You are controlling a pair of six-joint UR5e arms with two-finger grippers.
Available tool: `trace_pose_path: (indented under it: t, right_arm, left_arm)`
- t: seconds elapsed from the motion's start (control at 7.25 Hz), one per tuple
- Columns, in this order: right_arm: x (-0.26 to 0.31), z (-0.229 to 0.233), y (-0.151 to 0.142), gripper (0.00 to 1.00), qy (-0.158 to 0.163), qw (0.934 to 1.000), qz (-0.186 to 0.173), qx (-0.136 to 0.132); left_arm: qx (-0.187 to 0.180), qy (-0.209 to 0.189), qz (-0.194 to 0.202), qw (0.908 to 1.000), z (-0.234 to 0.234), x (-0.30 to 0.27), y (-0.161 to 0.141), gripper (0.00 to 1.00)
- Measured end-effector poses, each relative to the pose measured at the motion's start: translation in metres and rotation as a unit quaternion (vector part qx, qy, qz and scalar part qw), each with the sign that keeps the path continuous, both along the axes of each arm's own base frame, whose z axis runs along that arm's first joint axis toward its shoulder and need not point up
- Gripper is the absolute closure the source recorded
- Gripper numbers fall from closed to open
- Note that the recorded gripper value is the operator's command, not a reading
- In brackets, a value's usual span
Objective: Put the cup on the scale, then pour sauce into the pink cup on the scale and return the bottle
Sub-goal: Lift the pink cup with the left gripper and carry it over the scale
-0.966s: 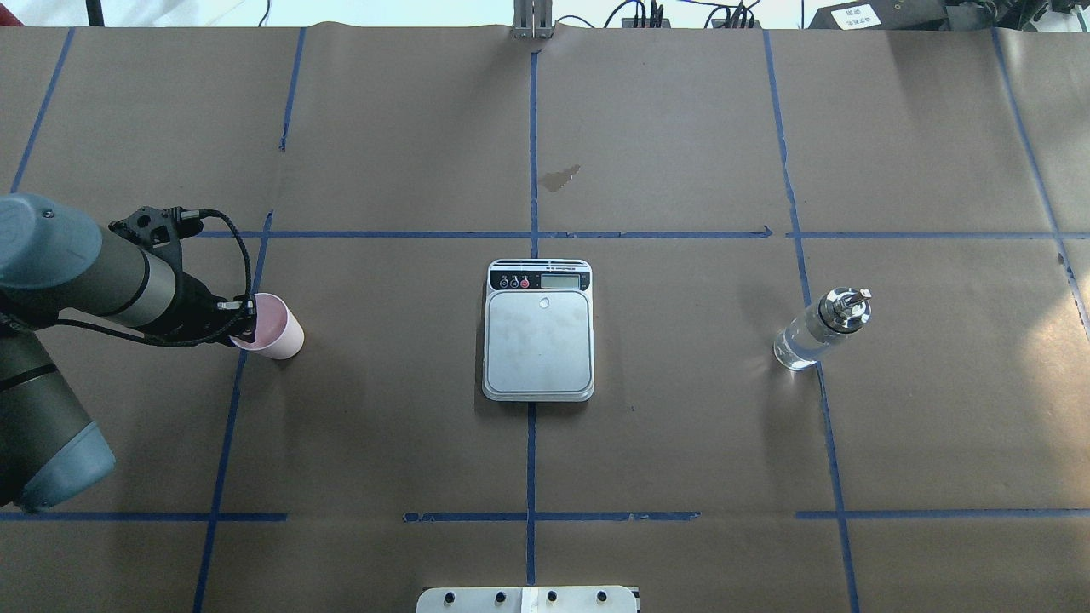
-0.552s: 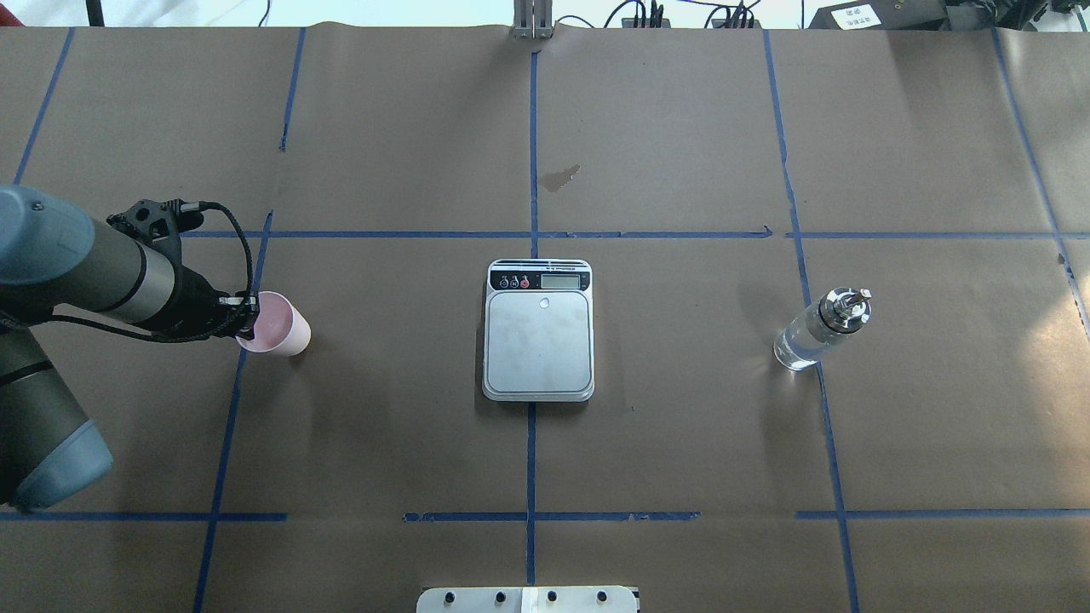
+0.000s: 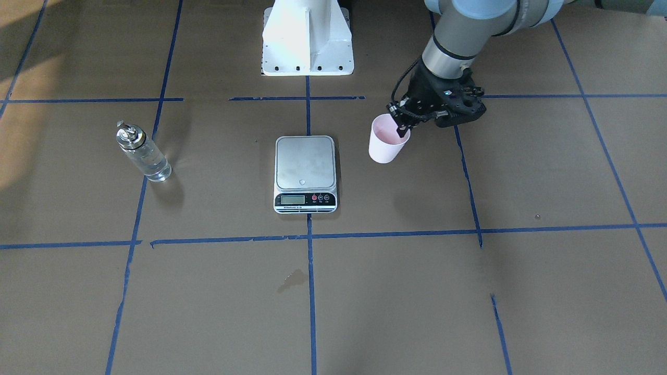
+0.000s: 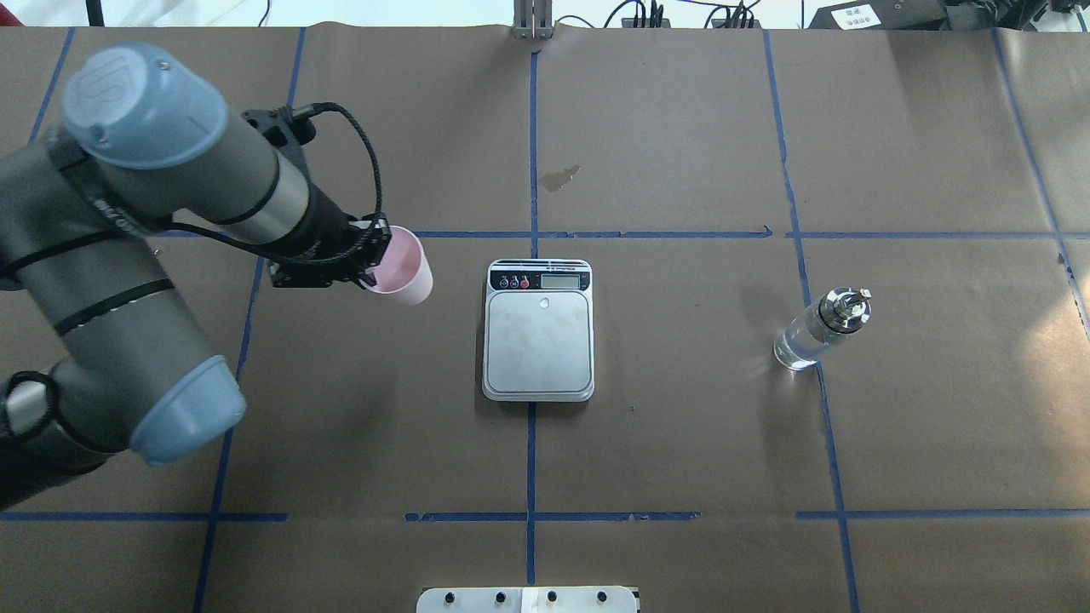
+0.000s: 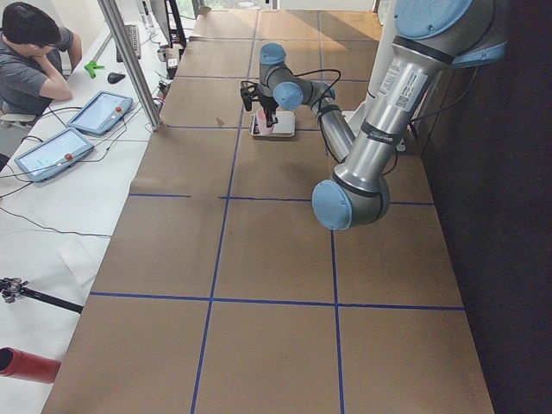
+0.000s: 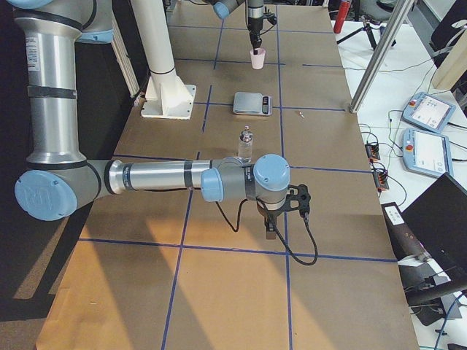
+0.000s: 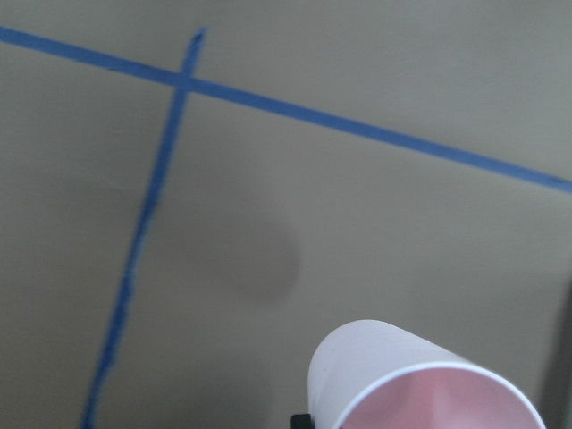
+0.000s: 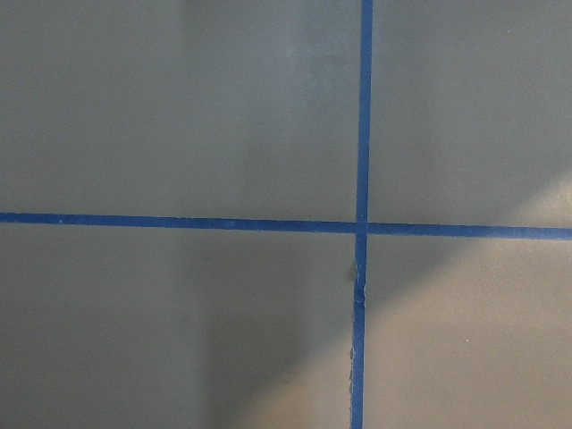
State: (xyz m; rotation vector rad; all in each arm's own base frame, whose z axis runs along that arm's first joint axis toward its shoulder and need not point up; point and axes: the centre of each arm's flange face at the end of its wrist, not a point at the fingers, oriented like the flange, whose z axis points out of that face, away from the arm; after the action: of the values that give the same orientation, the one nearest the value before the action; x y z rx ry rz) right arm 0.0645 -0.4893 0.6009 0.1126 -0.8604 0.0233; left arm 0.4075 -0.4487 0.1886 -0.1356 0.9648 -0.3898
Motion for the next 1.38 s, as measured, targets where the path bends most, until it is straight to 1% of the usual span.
trace_pose_path:
  t: [0.14, 0.28, 0.55, 0.97, 1.1, 1.24, 1.38]
  right_arm:
    - [0.0, -0.001, 0.0, 0.0, 0.001, 1.0, 0.0, 0.001]
    - [0.0, -0.002, -0.001, 0.0, 0.001, 1.0, 0.0, 0.002]
    - [0.0, -0.004, -0.001, 0.0, 0.001, 1.0, 0.0, 0.004]
    - [-0.001, -0.007, -0.001, 0.0, 0.0, 1.0, -0.001, 0.007]
    - [-0.001, -0.008, -0.001, 0.0, -0.001, 1.0, -0.001, 0.007]
    - [-0.001, -0.009, -0.001, 0.0, -0.002, 1.0, -0.001, 0.008]
    - [-0.001, -0.011, -0.001, 0.0, -0.002, 1.0, -0.001, 0.009]
  left_arm:
    - [-0.031, -0.004, -0.007, 0.9995, -0.021, 0.043, 0.001, 1.0]
    - [-0.046, -0.012, -0.012, 0.9988, -0.033, 0.079, 0.009, 1.0]
    - [-0.056, -0.023, -0.011, 0.9981, -0.043, 0.122, 0.027, 1.0]
    - [-0.055, -0.021, -0.003, 0.9982, -0.05, 0.153, 0.027, 1.0]
    - [-0.053, -0.018, -0.001, 0.9984, -0.049, 0.159, 0.026, 0.71]
    - [-0.053, -0.017, 0.0, 0.9985, -0.046, 0.163, 0.026, 0.01]
    - [-0.049, -0.017, 0.002, 0.9986, -0.045, 0.163, 0.026, 0.0]
